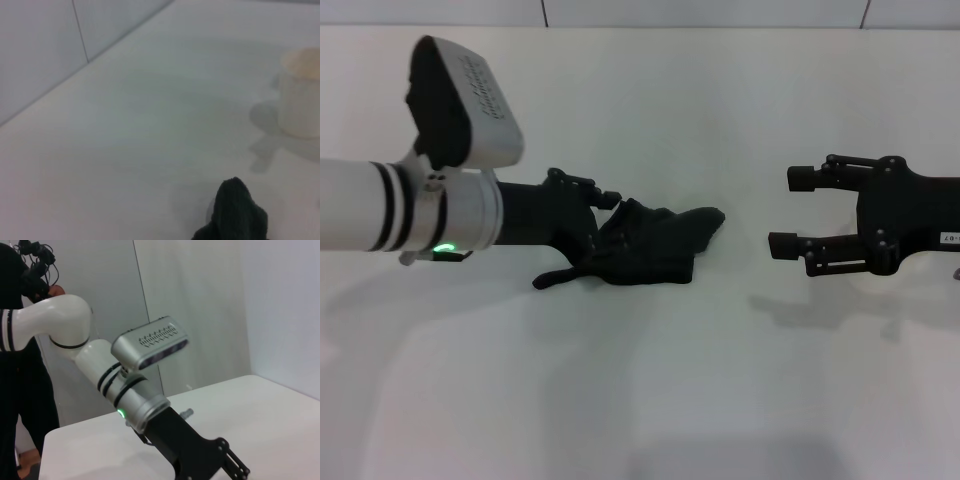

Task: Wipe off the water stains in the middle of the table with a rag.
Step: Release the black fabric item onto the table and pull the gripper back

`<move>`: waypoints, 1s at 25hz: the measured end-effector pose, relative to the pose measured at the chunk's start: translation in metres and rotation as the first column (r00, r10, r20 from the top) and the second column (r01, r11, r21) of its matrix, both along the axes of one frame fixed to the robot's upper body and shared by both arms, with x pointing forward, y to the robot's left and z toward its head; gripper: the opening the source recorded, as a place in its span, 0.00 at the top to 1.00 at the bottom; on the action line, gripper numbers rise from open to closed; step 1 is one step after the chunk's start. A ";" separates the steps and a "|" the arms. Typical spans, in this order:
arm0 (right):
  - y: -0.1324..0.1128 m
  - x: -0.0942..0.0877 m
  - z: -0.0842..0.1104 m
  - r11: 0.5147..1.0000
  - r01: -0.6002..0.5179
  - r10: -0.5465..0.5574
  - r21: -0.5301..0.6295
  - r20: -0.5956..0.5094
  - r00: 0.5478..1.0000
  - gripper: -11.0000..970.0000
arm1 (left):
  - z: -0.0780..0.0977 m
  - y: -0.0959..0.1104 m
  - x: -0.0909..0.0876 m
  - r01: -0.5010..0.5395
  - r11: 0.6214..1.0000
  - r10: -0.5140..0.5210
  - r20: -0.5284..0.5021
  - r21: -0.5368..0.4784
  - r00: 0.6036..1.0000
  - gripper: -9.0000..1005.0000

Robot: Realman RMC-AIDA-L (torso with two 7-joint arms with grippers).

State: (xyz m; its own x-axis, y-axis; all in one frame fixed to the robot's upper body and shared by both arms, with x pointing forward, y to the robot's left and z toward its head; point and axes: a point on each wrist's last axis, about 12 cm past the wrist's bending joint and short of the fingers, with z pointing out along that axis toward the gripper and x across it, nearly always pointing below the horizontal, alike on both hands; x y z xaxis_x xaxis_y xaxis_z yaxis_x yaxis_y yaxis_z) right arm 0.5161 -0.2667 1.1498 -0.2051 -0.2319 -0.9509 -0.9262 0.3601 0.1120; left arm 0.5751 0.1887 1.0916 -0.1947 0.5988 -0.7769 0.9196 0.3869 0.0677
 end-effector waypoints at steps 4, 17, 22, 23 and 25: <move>0.000 0.000 0.000 1.000 0.002 -0.002 0.000 0.001 1.000 0.11 | 0.006 0.010 -0.004 -0.027 0.999 0.028 0.017 -0.020 0.999 0.47; 0.000 0.000 0.002 1.000 -0.004 0.004 0.009 0.011 1.000 0.11 | 0.010 0.016 -0.008 -0.037 0.999 0.033 -0.139 -0.028 0.990 0.41; -0.002 -0.002 0.002 1.000 -0.004 0.004 0.010 0.007 1.000 0.11 | 0.013 0.016 -0.012 -0.006 0.999 0.001 -0.149 -0.033 0.989 0.26; -0.003 -0.003 0.002 1.000 -0.004 0.004 0.009 0.007 1.000 0.11 | 0.015 0.017 -0.013 0.004 0.999 -0.009 -0.152 -0.037 0.988 0.23; -0.006 -0.003 0.003 1.000 -0.002 0.002 0.004 0.007 1.000 0.11 | 0.022 0.023 -0.016 0.021 0.999 -0.028 -0.145 -0.049 0.989 0.23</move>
